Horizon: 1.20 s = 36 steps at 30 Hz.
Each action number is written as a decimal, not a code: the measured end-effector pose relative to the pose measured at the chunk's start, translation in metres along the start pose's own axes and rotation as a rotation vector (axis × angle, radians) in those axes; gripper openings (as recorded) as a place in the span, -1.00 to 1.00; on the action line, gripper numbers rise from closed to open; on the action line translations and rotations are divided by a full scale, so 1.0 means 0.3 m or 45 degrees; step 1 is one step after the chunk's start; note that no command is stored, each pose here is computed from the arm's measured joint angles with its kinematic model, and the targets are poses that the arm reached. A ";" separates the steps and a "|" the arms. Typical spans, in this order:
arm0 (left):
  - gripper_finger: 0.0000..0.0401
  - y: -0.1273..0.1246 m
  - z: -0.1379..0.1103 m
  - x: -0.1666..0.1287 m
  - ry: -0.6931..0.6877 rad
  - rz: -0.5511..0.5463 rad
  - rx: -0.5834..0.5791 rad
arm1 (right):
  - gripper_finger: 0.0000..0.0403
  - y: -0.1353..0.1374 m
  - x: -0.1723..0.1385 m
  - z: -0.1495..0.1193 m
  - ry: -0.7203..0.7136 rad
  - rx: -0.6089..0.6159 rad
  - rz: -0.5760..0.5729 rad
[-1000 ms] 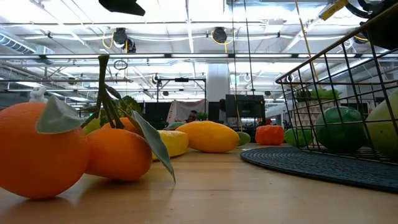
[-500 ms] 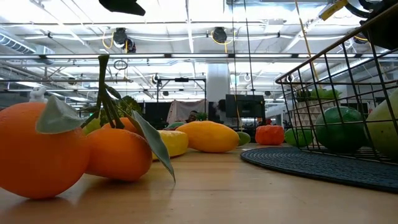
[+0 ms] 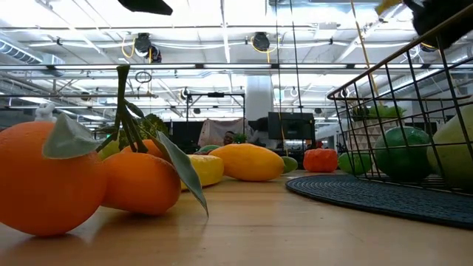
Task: Build produce basket
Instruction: Put the pear into the wire basket
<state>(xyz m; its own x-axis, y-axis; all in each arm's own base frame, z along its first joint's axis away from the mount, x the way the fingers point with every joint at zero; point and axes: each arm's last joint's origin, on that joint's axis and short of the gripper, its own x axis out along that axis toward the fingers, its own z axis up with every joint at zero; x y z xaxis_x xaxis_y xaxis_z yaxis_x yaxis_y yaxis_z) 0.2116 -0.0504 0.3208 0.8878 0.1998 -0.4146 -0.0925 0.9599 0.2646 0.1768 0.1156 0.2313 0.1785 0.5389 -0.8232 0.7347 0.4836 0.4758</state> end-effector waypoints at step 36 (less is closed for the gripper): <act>0.42 -0.232 -0.237 0.028 0.932 -0.068 -0.272 | 0.87 0.152 -0.073 0.171 -1.813 -1.023 -0.319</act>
<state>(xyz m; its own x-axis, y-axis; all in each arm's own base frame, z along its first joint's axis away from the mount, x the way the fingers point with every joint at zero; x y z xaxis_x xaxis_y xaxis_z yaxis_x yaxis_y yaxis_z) 0.1935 -0.1015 0.2369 0.3749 0.1598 -0.9132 -0.2090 0.9742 0.0847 0.2398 0.0904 0.2552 0.8661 -0.4081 -0.2886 0.4123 0.9097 -0.0488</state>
